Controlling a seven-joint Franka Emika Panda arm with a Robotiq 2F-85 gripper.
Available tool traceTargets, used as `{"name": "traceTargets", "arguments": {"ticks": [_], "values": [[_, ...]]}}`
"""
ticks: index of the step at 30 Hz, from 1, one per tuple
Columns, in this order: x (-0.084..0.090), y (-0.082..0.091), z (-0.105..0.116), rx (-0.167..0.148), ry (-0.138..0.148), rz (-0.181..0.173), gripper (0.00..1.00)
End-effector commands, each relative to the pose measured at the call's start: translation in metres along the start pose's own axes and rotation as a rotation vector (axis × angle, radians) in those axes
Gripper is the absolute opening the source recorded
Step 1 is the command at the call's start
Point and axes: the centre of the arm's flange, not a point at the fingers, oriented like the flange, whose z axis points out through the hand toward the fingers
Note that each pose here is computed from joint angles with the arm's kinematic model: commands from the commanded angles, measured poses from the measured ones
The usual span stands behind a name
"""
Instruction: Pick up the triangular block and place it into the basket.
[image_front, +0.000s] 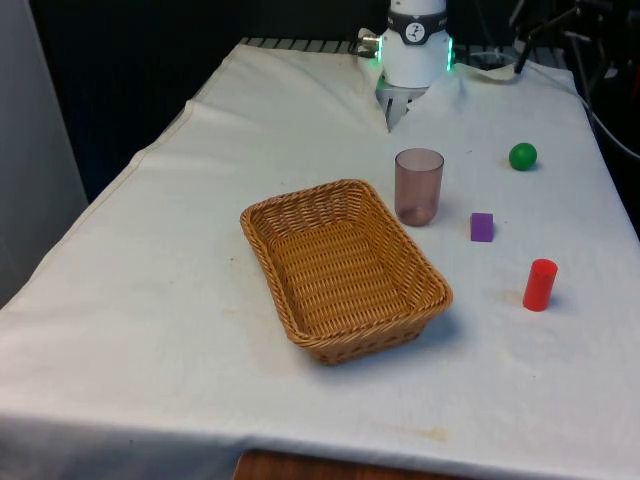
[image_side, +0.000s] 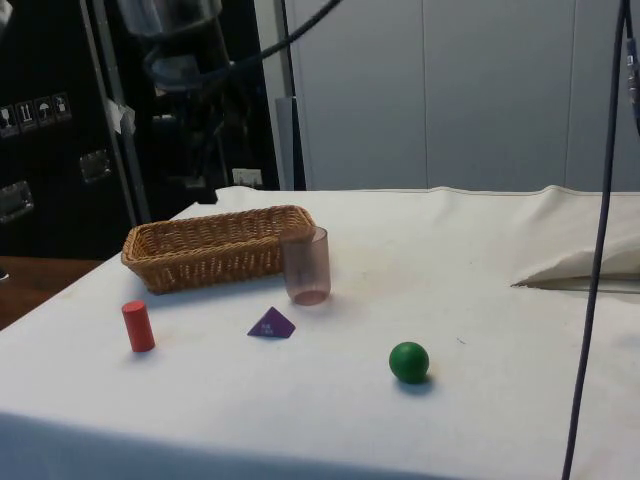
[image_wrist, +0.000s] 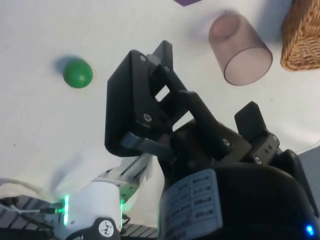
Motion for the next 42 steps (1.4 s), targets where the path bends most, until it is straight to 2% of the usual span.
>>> {"name": "traceTargets", "arguments": {"ticks": [1,8,9,10,13,16,17,18,24,26,28,29,33,37,38,39,42], "values": [[-0.001,0.001,0.007,0.002,0.012,0.001,1.0],[-0.005,0.005,0.035,-0.001,0.023,-0.01,1.0],[-0.006,0.005,0.032,-0.001,0.011,-0.01,1.0],[-0.005,0.005,0.038,-0.001,0.026,-0.012,1.0],[-0.006,0.004,0.046,-0.001,0.031,-0.017,1.0],[-0.007,-0.005,0.058,-0.003,0.036,-0.026,1.0],[-0.008,-0.003,0.057,-0.001,0.025,-0.029,1.0],[-0.007,-0.008,0.062,-0.005,0.037,-0.029,1.0],[-0.006,-0.021,0.084,-0.007,0.046,-0.035,1.0],[-0.006,-0.022,0.091,-0.008,0.047,-0.034,1.0],[-0.007,-0.022,0.09,-0.008,0.036,-0.035,1.0],[-0.006,-0.022,0.096,-0.007,0.049,-0.033,1.0],[-0.008,-0.018,0.109,0.001,0.05,-0.027,1.0],[-0.01,-0.012,0.122,0.023,0.059,-0.017,1.0],[-0.011,-0.013,0.12,0.014,0.048,-0.023,1.0],[-0.01,-0.011,0.125,0.028,0.061,-0.015,1.0],[-0.01,-0.008,0.131,0.045,0.074,-0.009,1.0]]}}
